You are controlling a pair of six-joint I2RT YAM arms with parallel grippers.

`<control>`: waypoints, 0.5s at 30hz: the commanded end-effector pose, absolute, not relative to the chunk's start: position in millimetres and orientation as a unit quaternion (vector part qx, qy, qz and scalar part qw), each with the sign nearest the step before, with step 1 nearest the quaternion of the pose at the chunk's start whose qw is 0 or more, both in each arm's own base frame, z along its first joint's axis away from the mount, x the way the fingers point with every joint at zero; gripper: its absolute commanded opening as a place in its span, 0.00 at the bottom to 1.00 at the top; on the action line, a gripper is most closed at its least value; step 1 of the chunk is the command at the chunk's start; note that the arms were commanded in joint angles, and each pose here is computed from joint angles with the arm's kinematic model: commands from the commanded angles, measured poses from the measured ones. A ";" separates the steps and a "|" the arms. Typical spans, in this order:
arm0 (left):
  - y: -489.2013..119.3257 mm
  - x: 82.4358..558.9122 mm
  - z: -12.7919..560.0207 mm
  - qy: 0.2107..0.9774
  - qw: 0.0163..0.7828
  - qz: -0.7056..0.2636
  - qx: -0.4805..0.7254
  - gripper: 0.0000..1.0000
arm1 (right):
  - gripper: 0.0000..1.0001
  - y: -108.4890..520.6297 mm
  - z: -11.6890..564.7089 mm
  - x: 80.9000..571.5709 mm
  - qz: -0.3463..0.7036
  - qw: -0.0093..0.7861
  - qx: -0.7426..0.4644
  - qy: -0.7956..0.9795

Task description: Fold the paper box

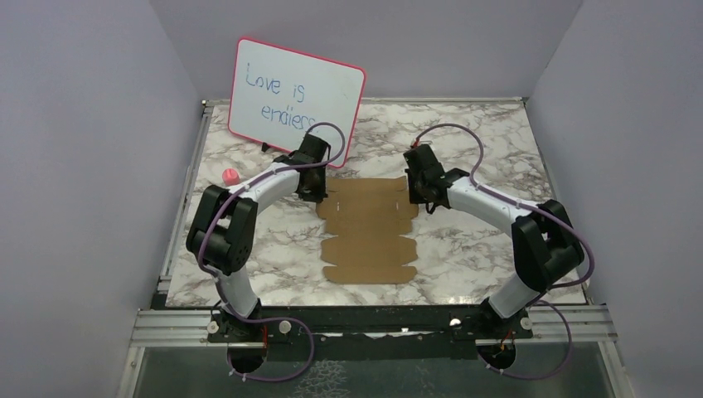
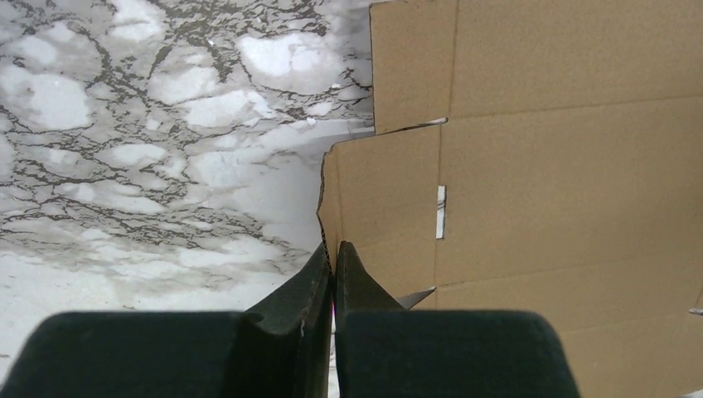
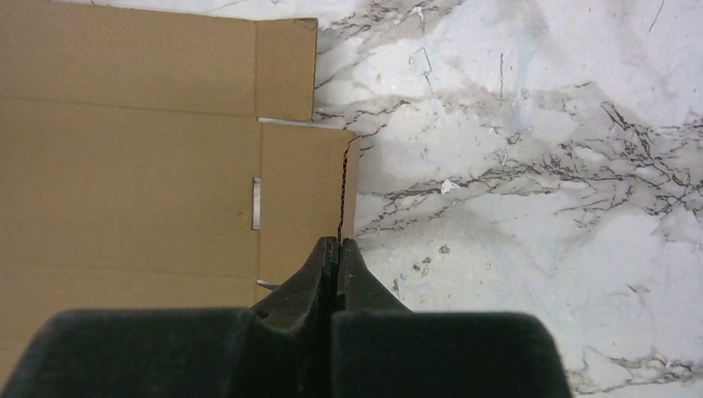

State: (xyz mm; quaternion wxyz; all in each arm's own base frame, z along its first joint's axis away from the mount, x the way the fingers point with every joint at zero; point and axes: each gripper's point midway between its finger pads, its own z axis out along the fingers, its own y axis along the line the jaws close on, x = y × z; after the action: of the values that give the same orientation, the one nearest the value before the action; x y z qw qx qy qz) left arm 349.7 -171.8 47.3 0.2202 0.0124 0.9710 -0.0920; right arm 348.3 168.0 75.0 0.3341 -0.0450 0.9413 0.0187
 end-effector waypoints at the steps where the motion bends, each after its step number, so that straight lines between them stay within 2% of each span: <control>1: -184.6 357.7 53.2 0.969 0.231 -0.078 0.032 0.05 | 0.01 175.2 73.2 344.6 -0.008 0.326 -0.050 0.944; 15: -203.3 359.6 56.8 0.969 0.233 -0.062 0.058 0.10 | 0.02 193.2 76.6 342.8 -0.026 0.330 -0.057 0.942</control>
State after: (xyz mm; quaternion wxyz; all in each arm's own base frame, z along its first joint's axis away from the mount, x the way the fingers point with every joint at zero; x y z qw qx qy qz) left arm 354.8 -184.0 49.5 0.2228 0.0439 0.9728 -0.0453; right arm 340.2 177.7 71.6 0.3234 -0.0683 0.9428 -0.0424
